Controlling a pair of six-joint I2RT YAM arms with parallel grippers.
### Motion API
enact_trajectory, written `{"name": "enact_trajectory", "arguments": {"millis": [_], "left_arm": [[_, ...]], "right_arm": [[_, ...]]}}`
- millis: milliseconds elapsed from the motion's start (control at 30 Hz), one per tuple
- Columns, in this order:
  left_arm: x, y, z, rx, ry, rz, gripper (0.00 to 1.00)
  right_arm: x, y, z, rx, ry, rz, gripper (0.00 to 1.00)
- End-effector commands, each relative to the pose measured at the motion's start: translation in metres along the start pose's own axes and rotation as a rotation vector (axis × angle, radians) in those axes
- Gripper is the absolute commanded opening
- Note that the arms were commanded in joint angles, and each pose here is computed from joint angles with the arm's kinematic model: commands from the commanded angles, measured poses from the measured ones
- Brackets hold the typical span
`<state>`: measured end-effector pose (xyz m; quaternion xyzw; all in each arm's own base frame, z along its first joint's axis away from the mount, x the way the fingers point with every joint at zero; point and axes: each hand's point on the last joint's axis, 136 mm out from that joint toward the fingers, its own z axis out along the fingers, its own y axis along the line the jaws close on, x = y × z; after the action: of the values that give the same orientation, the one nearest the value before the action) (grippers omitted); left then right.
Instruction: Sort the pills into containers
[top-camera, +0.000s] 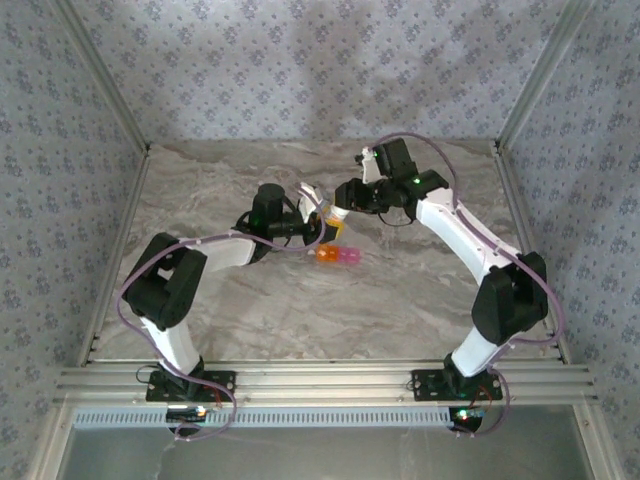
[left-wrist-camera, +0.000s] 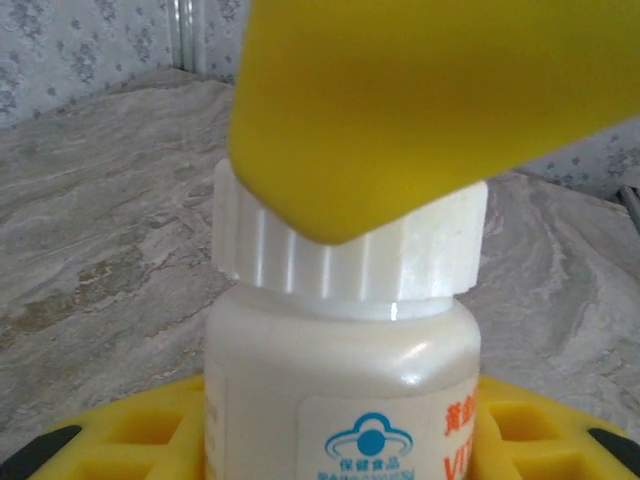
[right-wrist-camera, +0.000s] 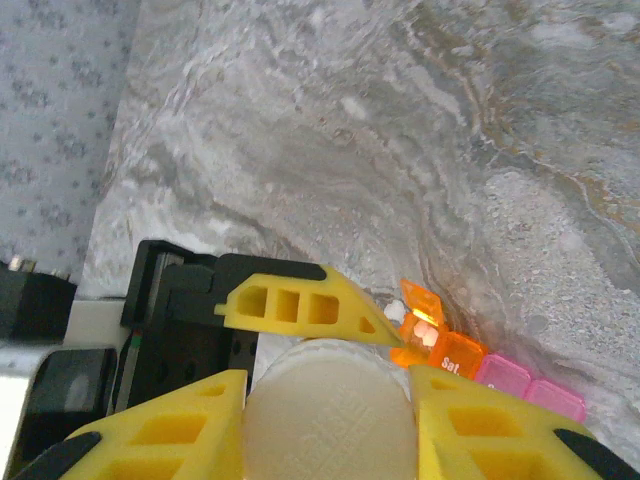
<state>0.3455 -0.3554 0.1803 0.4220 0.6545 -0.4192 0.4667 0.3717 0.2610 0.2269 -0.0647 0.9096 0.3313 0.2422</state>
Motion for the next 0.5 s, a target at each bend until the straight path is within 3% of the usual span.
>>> {"name": "enact_trajectory", "arguments": {"millis": [0,267,467], "left_arm": [[-0.060,-0.023,-0.003,0.015,-0.142,0.169,0.00],[-0.054,-0.020,0.000,0.010,-0.136,0.163,0.00],[-0.051,-0.017,0.000,0.001,-0.133,0.155,0.00]], "right_arm": [[0.016,0.009,0.010,0.017,0.019,0.065,0.38],[0.013,0.014,0.003,0.012,0.029,0.075,0.42],[-0.006,0.021,-0.012,-0.012,-0.012,0.066,0.53]]}}
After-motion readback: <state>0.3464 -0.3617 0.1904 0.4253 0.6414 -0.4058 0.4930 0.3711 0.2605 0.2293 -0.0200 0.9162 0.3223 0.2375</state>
